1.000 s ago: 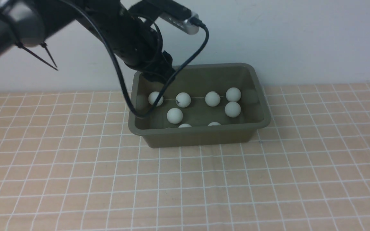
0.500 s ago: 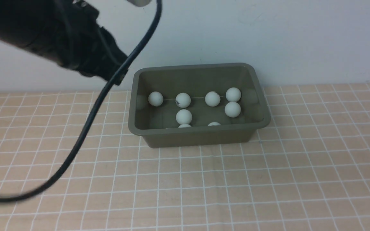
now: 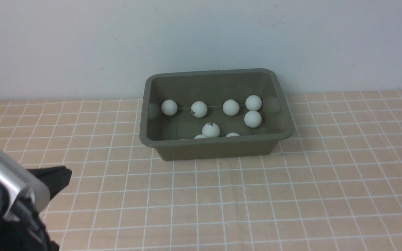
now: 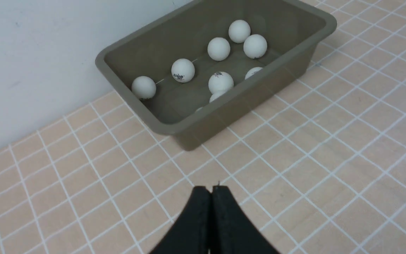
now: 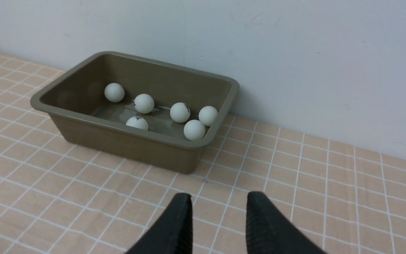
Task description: Put the table tennis balls into the box on the light coffee tablecloth.
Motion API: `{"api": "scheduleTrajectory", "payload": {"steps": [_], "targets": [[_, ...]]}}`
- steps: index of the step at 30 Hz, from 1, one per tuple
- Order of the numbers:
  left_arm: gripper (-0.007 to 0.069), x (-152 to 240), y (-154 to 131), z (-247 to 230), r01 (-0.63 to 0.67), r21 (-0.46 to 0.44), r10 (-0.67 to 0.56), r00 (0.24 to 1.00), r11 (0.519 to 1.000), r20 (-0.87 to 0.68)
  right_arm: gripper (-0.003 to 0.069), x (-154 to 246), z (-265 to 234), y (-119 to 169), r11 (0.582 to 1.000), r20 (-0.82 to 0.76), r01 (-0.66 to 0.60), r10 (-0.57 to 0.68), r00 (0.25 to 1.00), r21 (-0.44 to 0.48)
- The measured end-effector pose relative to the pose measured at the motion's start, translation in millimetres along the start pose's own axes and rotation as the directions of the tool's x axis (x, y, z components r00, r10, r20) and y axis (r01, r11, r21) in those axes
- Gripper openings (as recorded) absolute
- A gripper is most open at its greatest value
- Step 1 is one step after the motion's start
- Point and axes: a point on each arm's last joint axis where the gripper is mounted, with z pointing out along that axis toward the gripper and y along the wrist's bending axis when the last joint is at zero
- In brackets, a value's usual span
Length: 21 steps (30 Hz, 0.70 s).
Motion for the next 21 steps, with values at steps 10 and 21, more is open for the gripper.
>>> {"api": "scheduleTrajectory", "payload": {"steps": [10, 21], "targets": [[-0.0069, 20, -6, -9, 0.028, 0.005, -0.028, 0.999, 1.0, 0.02, 0.0211, 29, 10, 2, 1.0, 0.039, -0.027, 0.027, 0.999, -0.001], [-0.0069, 36, -10, -24, 0.098, -0.025, -0.091, 0.976, 0.995, 0.199, 0.0211, 29, 6, 2, 1.0, 0.082, -0.026, 0.026, 0.996, 0.003]]}}
